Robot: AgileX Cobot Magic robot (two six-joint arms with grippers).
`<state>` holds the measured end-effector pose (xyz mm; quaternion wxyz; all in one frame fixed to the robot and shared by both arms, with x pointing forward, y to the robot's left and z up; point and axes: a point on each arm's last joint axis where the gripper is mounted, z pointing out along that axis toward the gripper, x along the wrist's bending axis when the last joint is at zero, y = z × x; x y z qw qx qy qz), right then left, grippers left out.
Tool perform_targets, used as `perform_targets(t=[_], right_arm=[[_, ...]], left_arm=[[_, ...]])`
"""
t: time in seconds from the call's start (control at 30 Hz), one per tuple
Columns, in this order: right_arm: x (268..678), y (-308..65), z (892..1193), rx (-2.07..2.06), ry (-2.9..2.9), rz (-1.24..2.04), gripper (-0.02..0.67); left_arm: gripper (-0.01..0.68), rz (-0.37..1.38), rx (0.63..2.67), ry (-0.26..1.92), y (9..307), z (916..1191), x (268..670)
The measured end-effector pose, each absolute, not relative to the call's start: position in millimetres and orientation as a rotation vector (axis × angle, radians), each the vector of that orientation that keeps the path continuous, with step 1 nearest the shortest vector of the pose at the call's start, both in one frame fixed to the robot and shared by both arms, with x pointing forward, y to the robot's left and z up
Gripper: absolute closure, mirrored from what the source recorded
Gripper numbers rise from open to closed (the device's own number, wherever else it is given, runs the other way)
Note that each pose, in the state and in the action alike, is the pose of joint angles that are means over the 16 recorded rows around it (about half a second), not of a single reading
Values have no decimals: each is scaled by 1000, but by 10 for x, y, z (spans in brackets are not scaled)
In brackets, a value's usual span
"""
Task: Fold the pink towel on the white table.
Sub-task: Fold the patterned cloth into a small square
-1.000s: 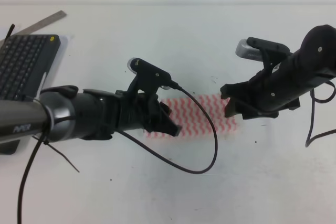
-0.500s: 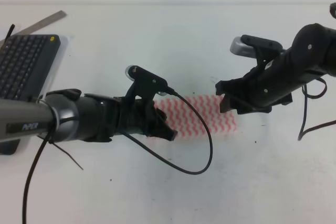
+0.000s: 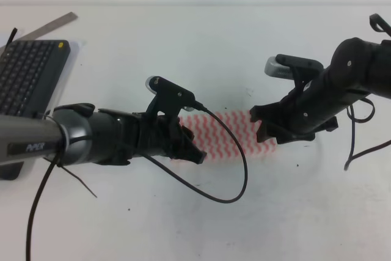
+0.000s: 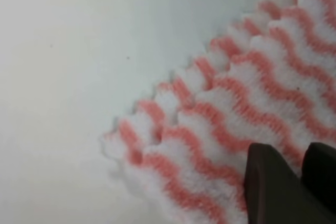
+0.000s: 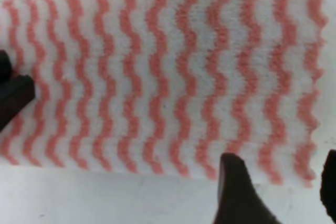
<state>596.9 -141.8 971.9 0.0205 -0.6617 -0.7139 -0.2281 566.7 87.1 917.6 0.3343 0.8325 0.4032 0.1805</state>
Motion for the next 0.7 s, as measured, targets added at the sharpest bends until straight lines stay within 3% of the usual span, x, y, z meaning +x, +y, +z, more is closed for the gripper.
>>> perform_targets(t=[0.7], right_arm=[[6145,-1362,9543,-2062,-2219,-699,323]], left_arm=[[541,461,2170,1044,864,9182,5662]])
